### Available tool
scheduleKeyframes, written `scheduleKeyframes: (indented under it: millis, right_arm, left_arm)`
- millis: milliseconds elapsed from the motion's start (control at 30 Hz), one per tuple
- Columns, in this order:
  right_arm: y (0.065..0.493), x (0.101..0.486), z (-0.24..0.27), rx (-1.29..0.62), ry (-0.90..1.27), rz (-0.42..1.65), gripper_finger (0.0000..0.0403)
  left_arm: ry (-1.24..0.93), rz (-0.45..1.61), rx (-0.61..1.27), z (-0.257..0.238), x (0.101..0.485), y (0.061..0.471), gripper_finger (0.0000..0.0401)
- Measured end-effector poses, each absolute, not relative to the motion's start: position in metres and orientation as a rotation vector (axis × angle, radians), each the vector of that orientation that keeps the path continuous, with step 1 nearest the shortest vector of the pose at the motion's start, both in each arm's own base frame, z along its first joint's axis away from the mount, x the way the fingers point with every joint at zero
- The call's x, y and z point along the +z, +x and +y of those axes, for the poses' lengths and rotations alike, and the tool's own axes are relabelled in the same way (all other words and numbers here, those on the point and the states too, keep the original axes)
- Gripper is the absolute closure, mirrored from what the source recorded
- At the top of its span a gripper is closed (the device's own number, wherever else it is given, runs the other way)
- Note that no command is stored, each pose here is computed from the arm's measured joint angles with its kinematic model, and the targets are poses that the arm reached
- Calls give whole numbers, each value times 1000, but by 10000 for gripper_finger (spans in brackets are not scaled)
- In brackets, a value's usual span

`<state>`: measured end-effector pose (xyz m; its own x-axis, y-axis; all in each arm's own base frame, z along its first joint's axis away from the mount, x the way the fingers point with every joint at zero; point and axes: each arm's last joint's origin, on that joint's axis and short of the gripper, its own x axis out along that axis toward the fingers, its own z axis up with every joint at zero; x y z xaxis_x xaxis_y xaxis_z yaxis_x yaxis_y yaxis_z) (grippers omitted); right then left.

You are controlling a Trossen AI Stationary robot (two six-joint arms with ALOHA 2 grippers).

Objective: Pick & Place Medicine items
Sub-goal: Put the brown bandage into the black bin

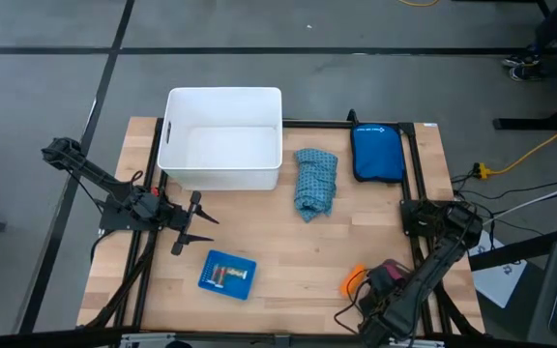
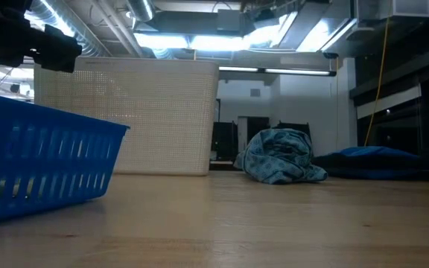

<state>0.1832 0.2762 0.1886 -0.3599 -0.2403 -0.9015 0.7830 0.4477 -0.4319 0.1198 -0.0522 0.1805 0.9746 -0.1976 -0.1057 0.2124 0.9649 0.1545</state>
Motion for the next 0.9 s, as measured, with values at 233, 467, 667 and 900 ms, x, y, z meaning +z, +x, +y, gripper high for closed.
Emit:
scheduleKeyframes:
  millis: [233, 467, 667, 900]
  right_arm:
    - [190, 186, 269, -1132, 460, 1615, 241]
    - [195, 187, 264, -1135, 459, 1682, 139]
    - [192, 192, 263, -1149, 483, 1743, 109]
    - [193, 232, 260, -1150, 587, 1584, 118]
  left_arm:
    - [162, 91, -207, -52, 180, 120, 175]
    - [150, 98, -207, -52, 180, 120, 175]
    - [141, 106, -206, -52, 179, 120, 175]
    - [136, 106, -205, -52, 179, 120, 175]
